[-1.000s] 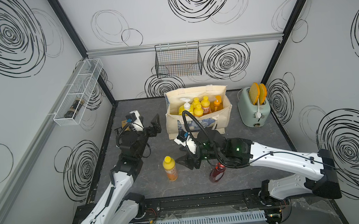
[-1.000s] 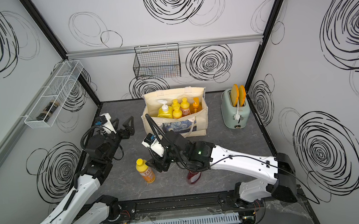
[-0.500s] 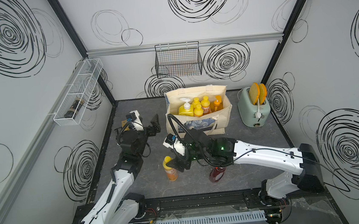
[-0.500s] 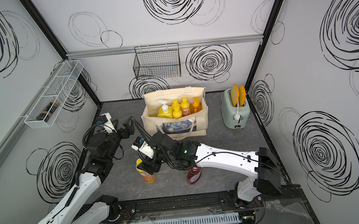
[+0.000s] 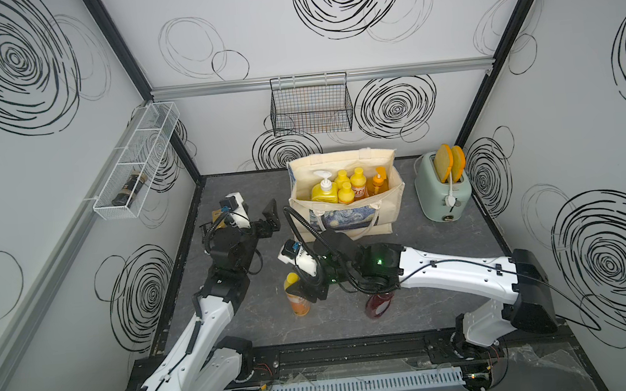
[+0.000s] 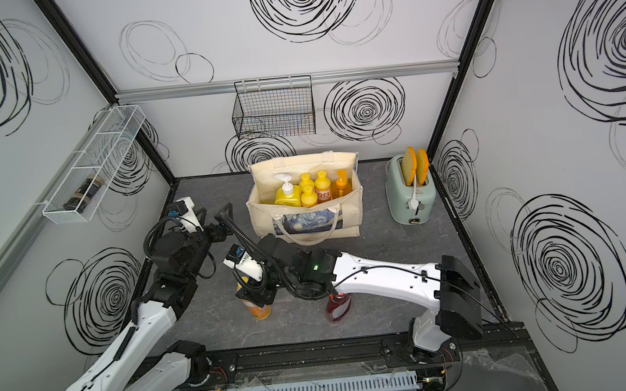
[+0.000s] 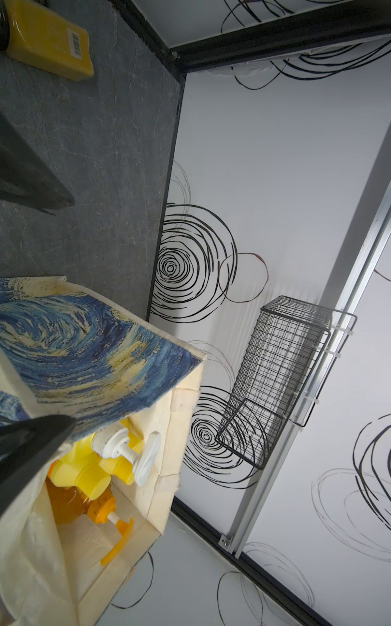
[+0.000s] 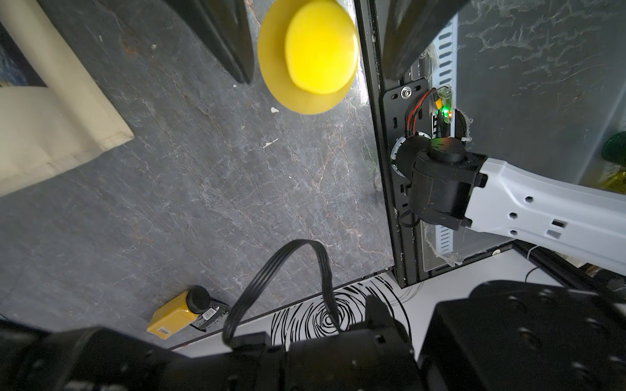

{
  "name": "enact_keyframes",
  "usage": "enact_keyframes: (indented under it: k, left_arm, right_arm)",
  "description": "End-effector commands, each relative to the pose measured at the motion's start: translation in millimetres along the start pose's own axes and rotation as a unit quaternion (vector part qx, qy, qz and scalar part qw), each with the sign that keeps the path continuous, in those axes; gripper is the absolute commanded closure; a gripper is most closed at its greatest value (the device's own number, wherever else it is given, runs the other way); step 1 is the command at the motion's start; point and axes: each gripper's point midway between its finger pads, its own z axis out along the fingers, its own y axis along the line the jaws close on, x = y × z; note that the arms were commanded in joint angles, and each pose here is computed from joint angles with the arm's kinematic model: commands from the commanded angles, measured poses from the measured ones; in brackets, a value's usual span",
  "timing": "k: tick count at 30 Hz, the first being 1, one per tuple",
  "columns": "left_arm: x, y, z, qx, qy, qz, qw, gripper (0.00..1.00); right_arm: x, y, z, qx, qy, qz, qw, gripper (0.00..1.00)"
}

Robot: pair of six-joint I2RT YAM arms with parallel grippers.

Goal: Pack dish soap into the shopping bag
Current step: Pick up the bottle of dish soap at the center of the board.

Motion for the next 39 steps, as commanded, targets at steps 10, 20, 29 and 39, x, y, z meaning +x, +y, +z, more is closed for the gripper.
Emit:
enact_keyframes:
  k: [10, 20, 29, 39]
  left_arm:
    - [-18.2, -5.9, -3.4, 0.014, -0.03, -0.005, 0.999, 0.03]
    - [-20.3, -6.9, -4.5, 0.015, -0.033, -0.005, 0.999, 0.03]
    - [-21.2, -8.9, -5.5, 0.018, -0.034, -0.005, 0.999, 0.03]
    - [-23.1, -33.3, -4.6, 0.062, -0.026, 0.003, 0.998, 0.02]
  right_arm:
    - [-0.5, -2.4, 11.9, 0.012, 0.002, -0.01, 1.0, 0.47]
    - [-2.4, -6.4, 5.2, 0.031, -0.004, -0.011, 0.999, 0.61]
    - [-6.5, -37.5, -23.3, 0.102, -0.019, 0.003, 0.995, 0.72]
    - [-6.0, -86.1, -81.4, 0.173, -0.041, 0.04, 0.983, 0.82]
